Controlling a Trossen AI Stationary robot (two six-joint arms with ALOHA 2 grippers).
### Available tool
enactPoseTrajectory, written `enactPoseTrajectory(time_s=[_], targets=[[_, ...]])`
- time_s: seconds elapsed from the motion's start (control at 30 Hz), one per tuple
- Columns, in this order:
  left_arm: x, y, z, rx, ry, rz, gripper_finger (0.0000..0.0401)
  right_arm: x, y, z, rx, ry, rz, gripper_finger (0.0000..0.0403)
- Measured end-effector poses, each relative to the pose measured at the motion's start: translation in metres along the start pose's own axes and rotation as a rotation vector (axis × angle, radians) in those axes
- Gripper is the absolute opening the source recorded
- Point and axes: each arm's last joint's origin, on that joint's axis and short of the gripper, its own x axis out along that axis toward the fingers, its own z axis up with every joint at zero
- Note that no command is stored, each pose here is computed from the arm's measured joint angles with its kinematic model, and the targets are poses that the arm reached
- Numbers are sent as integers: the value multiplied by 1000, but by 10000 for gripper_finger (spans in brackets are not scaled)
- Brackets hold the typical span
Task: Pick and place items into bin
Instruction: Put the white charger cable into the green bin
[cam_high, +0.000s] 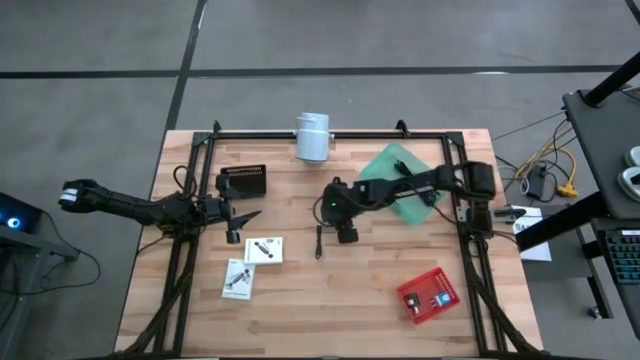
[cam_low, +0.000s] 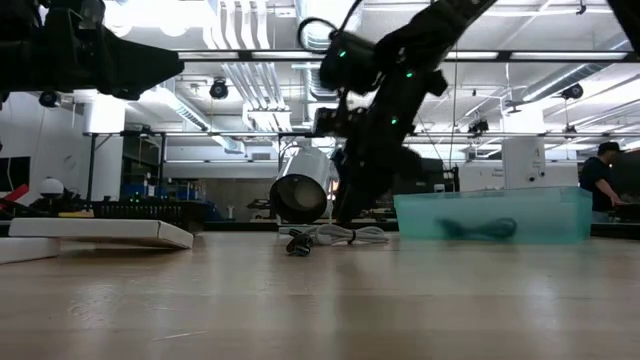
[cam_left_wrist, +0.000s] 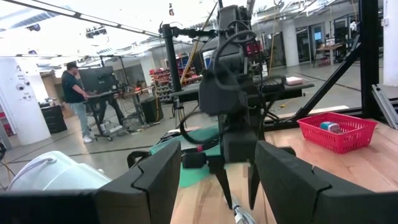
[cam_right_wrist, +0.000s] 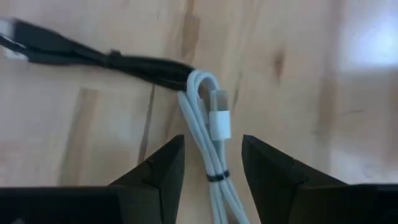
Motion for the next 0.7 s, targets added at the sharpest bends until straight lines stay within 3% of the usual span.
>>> enactPoseTrajectory(time_s=[0.37, 0.6, 0.7], targets=[[0, 0, 0, 2, 4, -1, 192, 24, -3, 8, -26, 180, 43, 113], [0, 0, -1, 2, 5, -1, 192, 11, -2, 6, -83, 232, 56, 28], [0, 0, -1, 2, 6, -1, 192, -8, -4, 6, -64, 250, 39, 22]])
